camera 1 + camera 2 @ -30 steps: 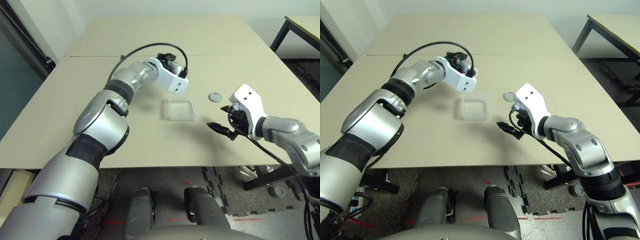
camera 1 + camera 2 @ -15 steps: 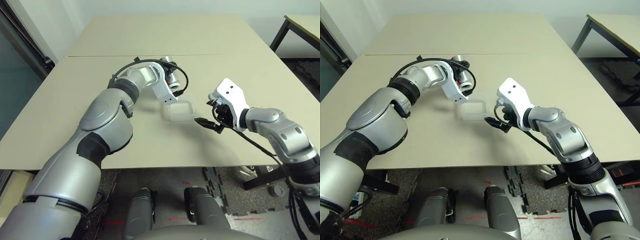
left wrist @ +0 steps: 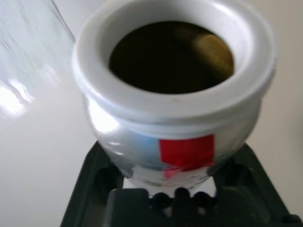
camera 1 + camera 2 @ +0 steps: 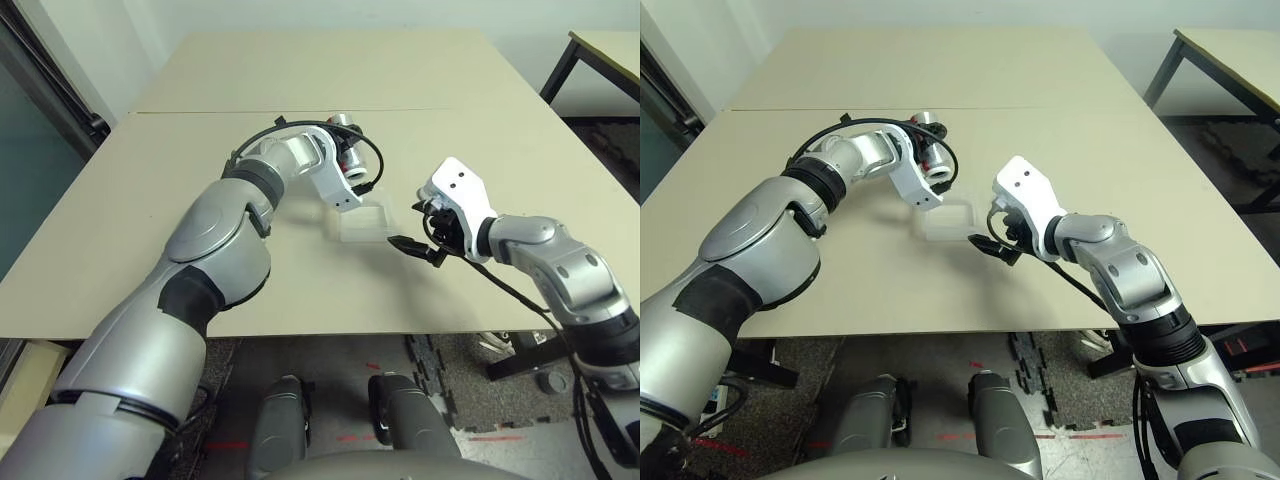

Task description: Pour the medicine from the bottle into the box.

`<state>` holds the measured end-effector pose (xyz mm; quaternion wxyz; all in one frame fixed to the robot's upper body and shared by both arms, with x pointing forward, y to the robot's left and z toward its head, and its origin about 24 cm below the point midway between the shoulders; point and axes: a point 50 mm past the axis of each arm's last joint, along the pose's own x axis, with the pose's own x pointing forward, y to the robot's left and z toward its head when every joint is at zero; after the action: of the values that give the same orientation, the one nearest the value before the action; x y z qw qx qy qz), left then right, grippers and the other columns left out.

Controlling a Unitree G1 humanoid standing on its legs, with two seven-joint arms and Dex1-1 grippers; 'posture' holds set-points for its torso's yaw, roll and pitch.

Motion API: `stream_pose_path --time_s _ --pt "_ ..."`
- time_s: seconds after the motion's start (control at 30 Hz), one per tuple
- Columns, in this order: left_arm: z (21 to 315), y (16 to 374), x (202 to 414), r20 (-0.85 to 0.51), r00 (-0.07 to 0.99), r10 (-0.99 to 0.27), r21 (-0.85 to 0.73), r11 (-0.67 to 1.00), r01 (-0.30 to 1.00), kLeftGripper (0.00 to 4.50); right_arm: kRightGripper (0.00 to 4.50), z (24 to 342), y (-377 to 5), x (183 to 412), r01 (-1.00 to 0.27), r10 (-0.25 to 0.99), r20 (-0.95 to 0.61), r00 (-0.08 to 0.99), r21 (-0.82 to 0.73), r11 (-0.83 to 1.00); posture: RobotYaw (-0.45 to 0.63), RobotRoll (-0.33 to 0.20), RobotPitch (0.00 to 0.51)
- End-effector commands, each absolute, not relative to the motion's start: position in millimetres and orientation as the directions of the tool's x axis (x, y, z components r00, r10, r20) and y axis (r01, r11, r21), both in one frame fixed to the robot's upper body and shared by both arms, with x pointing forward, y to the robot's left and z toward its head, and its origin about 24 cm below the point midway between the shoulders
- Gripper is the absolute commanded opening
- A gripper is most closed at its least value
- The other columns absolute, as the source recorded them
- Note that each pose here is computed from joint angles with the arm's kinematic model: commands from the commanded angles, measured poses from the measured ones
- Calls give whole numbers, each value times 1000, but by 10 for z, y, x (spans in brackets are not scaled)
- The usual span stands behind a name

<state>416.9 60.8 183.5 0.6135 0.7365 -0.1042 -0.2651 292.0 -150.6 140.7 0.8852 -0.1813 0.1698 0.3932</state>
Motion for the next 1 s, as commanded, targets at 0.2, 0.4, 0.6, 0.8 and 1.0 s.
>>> stream_pose_path --time_s 0.2,0.4,0.6,0.8,1.0 --pt "1712 1168 4260 -208 922 -326 514 765 387 2657 4500 1387 -1570 2904 -752 618 -463 635 -188 632 -103 0 64" --pt "1397 1525 4209 -227 957 -179 102 973 206 2657 4500 1391 -1593 2940 -762 620 -478 622 -191 618 -61 0 66" --pt "1168 1609 4144 -294 947 -130 -110 989 101 2657 4500 1388 -1606 2974 -766 616 -488 618 -196 613 -57 0 68" --pt "1096 1644 4118 -318 941 -114 -103 991 85 2657 4500 1364 -1622 2961 -764 609 -497 618 -196 615 -73 0 73" --pt "1433 1529 4214 -246 951 -185 370 889 269 2657 4500 1343 -1640 2945 -760 602 -503 620 -193 621 -79 0 74"
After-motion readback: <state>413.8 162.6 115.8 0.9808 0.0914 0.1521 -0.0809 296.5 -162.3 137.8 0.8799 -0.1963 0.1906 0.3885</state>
